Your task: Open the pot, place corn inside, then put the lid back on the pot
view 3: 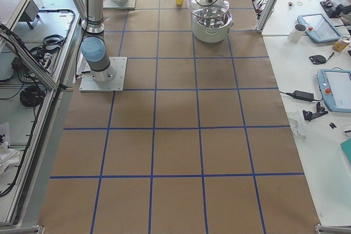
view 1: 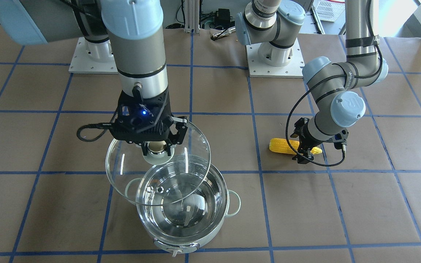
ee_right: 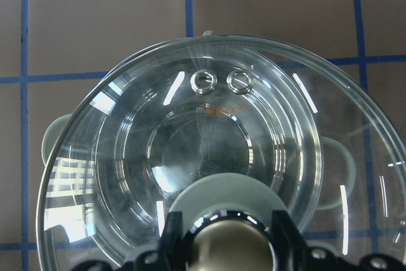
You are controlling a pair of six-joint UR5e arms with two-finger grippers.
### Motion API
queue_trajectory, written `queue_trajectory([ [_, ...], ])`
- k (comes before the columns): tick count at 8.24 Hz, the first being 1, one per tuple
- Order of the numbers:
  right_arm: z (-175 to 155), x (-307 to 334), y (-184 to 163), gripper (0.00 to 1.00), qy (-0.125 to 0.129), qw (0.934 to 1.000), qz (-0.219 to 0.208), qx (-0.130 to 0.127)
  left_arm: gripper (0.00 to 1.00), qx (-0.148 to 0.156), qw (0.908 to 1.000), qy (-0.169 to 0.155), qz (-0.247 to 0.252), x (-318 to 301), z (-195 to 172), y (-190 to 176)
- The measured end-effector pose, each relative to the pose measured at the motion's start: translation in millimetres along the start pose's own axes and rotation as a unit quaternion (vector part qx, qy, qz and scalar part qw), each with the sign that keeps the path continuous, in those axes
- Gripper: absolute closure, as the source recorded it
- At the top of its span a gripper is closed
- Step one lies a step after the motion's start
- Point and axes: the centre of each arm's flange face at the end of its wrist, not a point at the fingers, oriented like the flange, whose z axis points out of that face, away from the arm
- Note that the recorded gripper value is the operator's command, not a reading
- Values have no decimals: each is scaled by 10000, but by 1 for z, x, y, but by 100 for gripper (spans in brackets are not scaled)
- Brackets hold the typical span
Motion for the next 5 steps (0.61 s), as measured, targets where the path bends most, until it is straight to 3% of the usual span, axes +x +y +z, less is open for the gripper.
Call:
queue_trajectory([
  [3,-52,69,48,67,137,9993,106,-344,65,-1,10000,5,-4,0,-1,0],
  [4,-57,80,63,67,172,9987,32,-472,82,3,10000,15,8,0,-2,0],
  [5,-60,88,70,67,191,9983,-70,-545,86,14,10000,34,32,0,-4,0],
])
